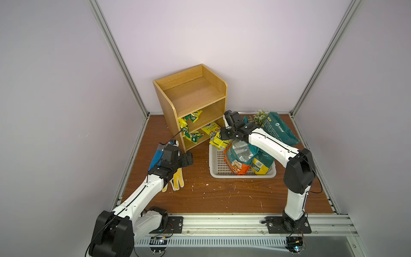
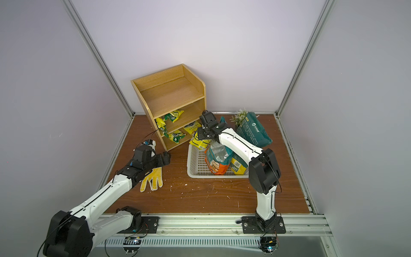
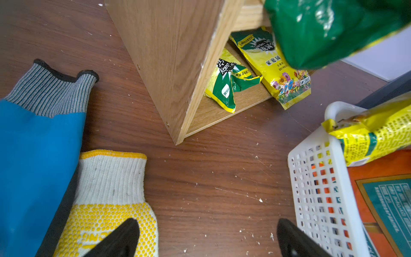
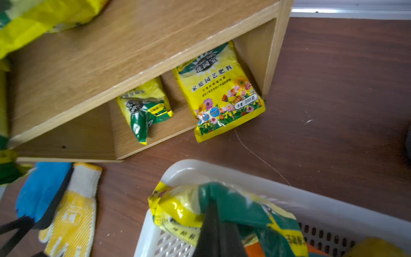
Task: Take down the fertilizer bag from the shelf
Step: Place the fertilizer bag in the storage box.
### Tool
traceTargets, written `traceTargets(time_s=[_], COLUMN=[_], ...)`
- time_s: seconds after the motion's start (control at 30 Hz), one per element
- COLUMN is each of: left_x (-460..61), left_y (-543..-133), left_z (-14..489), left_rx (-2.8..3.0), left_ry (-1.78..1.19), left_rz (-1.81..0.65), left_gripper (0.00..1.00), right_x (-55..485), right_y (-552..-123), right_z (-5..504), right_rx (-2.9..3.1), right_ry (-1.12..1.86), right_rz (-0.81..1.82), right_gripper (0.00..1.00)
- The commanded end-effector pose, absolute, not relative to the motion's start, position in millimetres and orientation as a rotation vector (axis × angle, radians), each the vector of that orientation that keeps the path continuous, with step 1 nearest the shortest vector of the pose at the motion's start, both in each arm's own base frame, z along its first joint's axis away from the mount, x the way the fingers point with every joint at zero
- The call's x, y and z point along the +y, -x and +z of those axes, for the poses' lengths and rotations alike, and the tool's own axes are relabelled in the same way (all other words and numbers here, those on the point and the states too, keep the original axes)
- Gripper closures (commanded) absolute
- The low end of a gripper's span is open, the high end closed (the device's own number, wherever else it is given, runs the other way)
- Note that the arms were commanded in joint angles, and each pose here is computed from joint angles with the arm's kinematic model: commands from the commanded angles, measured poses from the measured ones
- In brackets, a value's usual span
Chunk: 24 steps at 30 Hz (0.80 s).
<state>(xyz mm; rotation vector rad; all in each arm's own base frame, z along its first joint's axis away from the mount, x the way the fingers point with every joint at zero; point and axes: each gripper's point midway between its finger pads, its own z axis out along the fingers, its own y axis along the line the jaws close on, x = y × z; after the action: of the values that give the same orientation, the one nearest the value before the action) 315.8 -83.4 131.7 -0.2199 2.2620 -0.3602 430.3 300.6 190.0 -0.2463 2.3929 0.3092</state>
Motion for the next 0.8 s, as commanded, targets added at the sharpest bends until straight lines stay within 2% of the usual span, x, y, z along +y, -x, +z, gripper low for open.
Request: traceTargets(time_s=[0.0, 0.13, 0.37, 0.47, 0.63, 0.77], left_x=[-75.3, -76.8, -75.9, -75.3, -75.9, -77.4], left_y=[-314.8, -315.7, -314.8, -314.2, -315.3, -316.0], left_z=[133.4, 132.4, 132.3, 132.1, 131.4, 130.9], left_rx=[2.248, 2.252, 2.255, 2.254, 2.256, 2.258], left_ry=[0.222, 0.221, 0.222, 0.222, 0.222, 0.221], left_rz=[-0.322, -0.331, -0.325, -0.322, -0.326, -0.333], left_gripper=[0.00, 0.00, 0.00, 0.00, 0.00, 0.00], right_x=[269.4, 260.1, 250.4, 241.7, 233.2, 249.8], right_y=[-433.2, -430.9, -426.2, -424.2, -420.3, -418.4], right_z=[228.9, 234.6, 209.5, 219.6, 245.7, 226.8], right_rx=[2.301, 2.267, 2.331, 2.313, 2.251, 2.280], right_ry=[0.156, 0.137, 0.147, 0.137, 0.119, 0.172], right_rz=[0.135, 0.105, -0.040, -0.100, -0.099, -0.026], right_gripper=[1.00, 1.00, 1.00, 1.00, 1.00, 1.00])
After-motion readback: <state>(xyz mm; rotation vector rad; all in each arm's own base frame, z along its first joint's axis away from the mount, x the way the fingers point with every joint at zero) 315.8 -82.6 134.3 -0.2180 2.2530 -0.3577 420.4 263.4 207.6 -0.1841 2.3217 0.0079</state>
